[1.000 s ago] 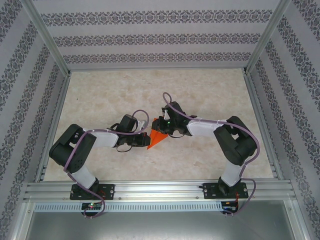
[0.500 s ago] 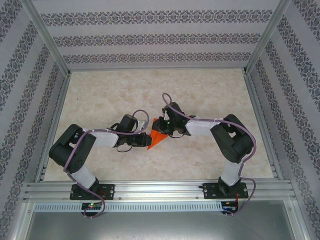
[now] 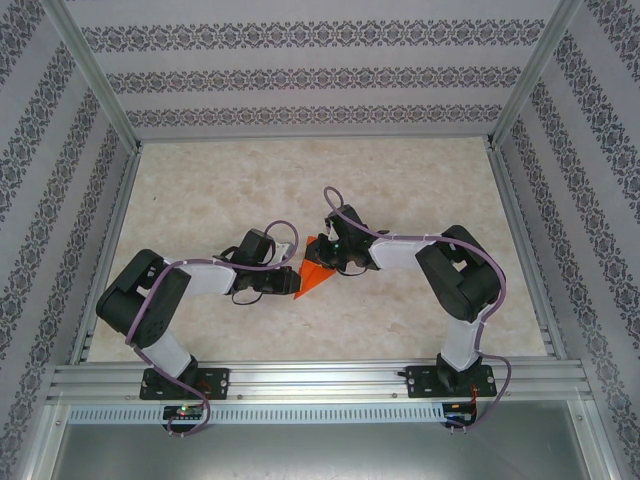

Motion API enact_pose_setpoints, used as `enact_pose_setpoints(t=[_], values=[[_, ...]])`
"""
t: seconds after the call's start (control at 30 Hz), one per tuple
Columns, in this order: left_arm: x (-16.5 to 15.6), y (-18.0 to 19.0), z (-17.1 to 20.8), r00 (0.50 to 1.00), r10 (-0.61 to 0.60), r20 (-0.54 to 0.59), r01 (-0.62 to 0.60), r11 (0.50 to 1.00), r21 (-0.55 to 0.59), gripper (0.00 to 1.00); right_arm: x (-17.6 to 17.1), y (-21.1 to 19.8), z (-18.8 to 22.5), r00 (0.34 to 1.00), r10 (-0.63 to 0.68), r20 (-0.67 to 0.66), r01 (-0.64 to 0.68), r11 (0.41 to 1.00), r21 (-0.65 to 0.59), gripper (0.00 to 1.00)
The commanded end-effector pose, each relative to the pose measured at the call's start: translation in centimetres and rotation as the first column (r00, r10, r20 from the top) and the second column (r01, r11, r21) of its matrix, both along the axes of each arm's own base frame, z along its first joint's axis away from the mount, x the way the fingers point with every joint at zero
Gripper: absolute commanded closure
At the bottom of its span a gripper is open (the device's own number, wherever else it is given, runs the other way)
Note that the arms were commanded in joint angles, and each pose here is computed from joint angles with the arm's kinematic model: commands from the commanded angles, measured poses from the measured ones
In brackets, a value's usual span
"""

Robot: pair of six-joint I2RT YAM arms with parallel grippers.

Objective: Fold a paper plane with a square sheet of paper (pick it up from the middle)
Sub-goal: Fourth fold the wing at the center of the table.

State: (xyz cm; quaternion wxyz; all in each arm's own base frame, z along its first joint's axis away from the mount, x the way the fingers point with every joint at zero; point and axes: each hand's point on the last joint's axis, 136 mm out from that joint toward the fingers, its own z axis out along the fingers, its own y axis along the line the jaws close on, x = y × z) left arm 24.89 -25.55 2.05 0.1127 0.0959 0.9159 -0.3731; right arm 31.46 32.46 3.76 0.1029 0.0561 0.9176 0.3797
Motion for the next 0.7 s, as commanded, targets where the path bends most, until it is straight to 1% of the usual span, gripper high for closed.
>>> enact_pose_setpoints(t=[0.0, 0.2, 0.33, 0.67], values=[[0.5, 1.0, 0.1, 1.000, 0.018, 0.023, -0.019, 0.999, 0.040, 0.87, 1.4, 0.4, 0.8, 0.999, -0.019, 0.029, 0.019, 1.000, 0.025, 0.81], [0.6, 0.5, 0.2, 1.000, 0.027, 0.001, -0.027, 1.000, 0.008, 0.94, 1.5, 0.5, 0.9, 0.999, -0.014, 0.030, 0.013, 0.999, 0.029, 0.81], [0.6, 0.5, -0.2, 0.999, 0.040, -0.024, -0.040, 0.999, 0.001, 0.96, 1.6, 0.1, 0.5, 0.999, -0.024, 0.029, 0.024, 1.000, 0.017, 0.81], [0.6, -0.1, 0.3, 0.994, 0.049, -0.102, -0.059, 0.993, -0.101, 0.97, 2.2, 0.0, -0.3, 0.999, -0.027, 0.016, 0.027, 1.000, 0.009, 0.80]])
